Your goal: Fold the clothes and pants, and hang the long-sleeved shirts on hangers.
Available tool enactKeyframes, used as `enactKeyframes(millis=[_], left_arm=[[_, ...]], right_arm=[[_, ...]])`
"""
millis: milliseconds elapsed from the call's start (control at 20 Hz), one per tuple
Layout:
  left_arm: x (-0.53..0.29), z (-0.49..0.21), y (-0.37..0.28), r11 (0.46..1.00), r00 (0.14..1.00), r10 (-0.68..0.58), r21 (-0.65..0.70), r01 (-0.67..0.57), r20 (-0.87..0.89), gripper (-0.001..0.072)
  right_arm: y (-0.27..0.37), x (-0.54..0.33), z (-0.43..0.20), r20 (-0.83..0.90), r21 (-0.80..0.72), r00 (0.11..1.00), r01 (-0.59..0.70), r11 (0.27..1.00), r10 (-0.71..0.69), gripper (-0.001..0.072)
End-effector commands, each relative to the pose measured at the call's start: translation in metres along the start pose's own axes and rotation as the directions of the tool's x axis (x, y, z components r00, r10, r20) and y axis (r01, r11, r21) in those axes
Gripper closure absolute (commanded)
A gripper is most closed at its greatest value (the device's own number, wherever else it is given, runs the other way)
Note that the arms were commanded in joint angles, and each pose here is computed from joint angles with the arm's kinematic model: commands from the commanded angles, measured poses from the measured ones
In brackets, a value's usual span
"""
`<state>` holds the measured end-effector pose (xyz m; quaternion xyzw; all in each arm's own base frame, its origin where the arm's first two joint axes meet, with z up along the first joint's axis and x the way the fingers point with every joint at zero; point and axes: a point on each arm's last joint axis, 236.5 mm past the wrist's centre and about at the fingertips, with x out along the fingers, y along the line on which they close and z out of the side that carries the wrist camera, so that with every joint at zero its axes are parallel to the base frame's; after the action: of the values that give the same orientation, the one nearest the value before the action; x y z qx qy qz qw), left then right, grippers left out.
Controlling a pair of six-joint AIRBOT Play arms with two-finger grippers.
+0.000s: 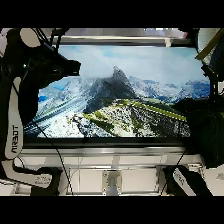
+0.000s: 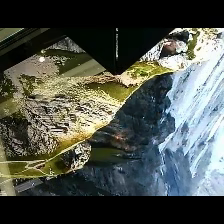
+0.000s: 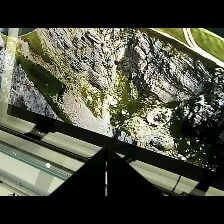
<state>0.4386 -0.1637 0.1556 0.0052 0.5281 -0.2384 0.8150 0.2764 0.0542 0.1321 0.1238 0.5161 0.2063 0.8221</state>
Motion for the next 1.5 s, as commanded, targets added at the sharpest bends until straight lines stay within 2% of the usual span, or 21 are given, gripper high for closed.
enactKeyframes(millis=[0,600,700,750,800,850,900,950,1000,1050,1100,1150,1200,1300,1450], left_arm=[[0.000,0.000,0.000,1.000,1.000,0.000,0.000,0.000,0.000,0.0683],[0.000,0.000,0.000,1.000,1.000,0.000,0.000,0.000,0.001,0.0683],[0.005,0.009,0.003,1.000,1.000,0.005,0.000,-0.005,0.029,0.0673],[0.011,0.013,0.017,0.997,0.998,0.053,0.045,-0.055,0.040,0.0629],[0.014,0.018,0.048,0.984,0.985,0.167,0.051,-0.170,0.053,0.0374],[0.013,0.020,0.091,0.945,0.944,0.325,0.010,-0.326,0.051,0.0088],[0.007,0.022,0.137,0.879,0.878,0.476,-0.041,-0.475,0.049,0.0022],[-0.002,0.024,0.181,0.798,0.800,0.598,-0.126,-0.589,0.049,0.0023],[-0.005,0.025,0.214,0.745,0.755,0.654,-0.220,-0.630,0.051,0.0023],[-0.001,0.024,0.243,0.715,0.741,0.669,-0.320,-0.622,0.056,0.0024],[0.001,0.019,0.271,0.684,0.731,0.680,-0.400,-0.610,0.048,0.0024],[0.003,0.008,0.304,0.640,0.717,0.697,-0.473,-0.606,0.025,0.0024],[0.003,-0.007,0.333,0.594,0.709,0.705,-0.541,-0.596,-0.008,0.0017],[0.010,-0.037,0.378,0.519,0.730,0.681,-0.668,-0.533,-0.054,-0.0001],[0.031,-0.048,0.415,0.474,0.809,0.588,-0.821,-0.318,0.026,-0.0001]], right_arm=[[0.000,0.000,0.000,-0.001,-0.001,1.000,-0.001,1.000,0.001,0.0703],[0.000,0.000,0.000,0.000,-0.001,1.000,0.000,1.000,0.000,0.0703],[-0.005,0.000,0.014,0.058,0.000,0.998,0.023,1.000,-0.022,0.0703],[-0.011,-0.002,0.029,0.121,0.002,0.992,0.046,0.999,-0.046,0.0703],[-0.016,-0.004,0.043,0.181,0.006,0.981,0.068,0.998,-0.068,0.0704],[-0.020,-0.007,0.053,0.225,0.009,0.971,0.085,0.996,-0.084,0.0703],[-0.022,-0.009,0.061,0.257,0.012,0.962,0.096,0.995,-0.096,0.0703],[-0.024,-0.010,0.065,0.274,0.013,0.956,0.102,0.995,-0.102,0.0703],[-0.023,-0.012,0.067,0.282,0.012,0.954,0.103,0.995,-0.102,0.0703],[-0.023,-0.014,0.072,0.302,0.013,0.948,0.102,0.995,-0.101,0.0701],[-0.022,-0.016,0.076,0.315,0.013,0.944,0.102,0.995,-0.101,0.0595],[-0.023,-0.018,0.080,0.334,0.014,0.936,0.109,0.994,-0.108,0.0232],[-0.024,-0.020,0.083,0.347,0.016,0.931,0.114,0.993,-0.113,-0.0008],[-0.025,-0.022,0.087,0.362,0.023,0.925,0.117,0.993,-0.117,0.0015],[-0.024,-0.025,0.094,0.392,0.030,0.913,0.112,0.993,-0.115,0.0018]])
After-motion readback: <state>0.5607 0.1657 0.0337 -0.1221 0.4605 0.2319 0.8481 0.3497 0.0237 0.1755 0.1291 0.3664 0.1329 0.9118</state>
